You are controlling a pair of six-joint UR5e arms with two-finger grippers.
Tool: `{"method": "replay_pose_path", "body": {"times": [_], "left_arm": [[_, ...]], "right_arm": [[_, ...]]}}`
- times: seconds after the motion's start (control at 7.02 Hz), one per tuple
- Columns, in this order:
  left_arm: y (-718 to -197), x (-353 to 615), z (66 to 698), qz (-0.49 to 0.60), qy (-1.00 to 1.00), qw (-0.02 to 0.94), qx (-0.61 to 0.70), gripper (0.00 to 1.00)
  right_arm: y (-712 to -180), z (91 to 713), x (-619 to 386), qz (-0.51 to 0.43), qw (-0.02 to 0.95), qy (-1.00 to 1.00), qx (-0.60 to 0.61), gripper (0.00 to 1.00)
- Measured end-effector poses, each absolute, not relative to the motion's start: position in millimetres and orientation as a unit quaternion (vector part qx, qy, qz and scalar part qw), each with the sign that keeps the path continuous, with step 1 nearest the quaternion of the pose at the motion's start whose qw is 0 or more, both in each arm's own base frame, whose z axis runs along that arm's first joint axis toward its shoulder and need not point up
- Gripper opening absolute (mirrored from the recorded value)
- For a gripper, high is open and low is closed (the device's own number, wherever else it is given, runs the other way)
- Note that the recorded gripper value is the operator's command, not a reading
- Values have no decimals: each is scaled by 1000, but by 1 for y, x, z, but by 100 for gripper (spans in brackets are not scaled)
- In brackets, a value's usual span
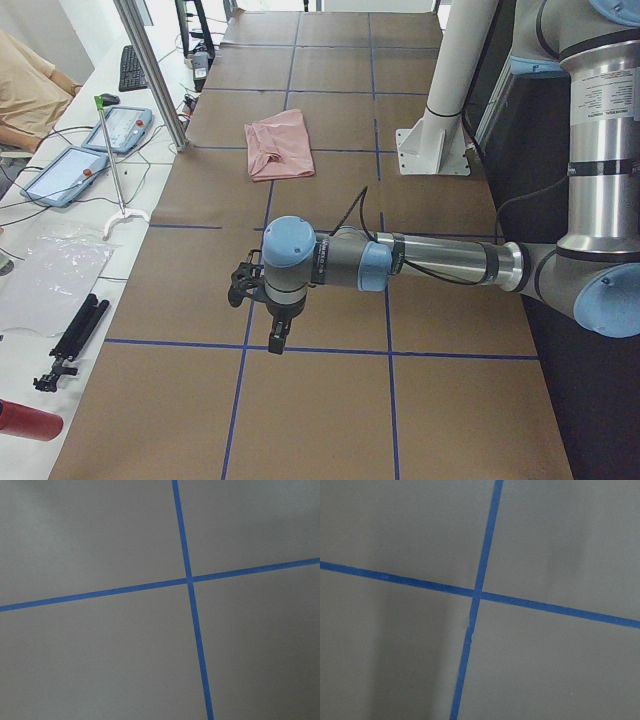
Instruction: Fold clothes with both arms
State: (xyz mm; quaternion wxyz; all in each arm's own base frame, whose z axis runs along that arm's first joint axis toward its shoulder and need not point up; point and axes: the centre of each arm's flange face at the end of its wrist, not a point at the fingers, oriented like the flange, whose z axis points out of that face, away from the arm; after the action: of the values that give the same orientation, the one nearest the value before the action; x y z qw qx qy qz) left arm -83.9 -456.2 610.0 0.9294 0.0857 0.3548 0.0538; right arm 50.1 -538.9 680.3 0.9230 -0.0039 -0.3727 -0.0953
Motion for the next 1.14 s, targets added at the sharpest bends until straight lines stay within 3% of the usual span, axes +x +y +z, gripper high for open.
{"method": "replay_pose_path", "body": {"times": [1.14], "left_arm": [[-459,-60,612,36,386,920,56,100]], "right_arm": [[-535,682,44,-96,919,-382,-7,100]]}}
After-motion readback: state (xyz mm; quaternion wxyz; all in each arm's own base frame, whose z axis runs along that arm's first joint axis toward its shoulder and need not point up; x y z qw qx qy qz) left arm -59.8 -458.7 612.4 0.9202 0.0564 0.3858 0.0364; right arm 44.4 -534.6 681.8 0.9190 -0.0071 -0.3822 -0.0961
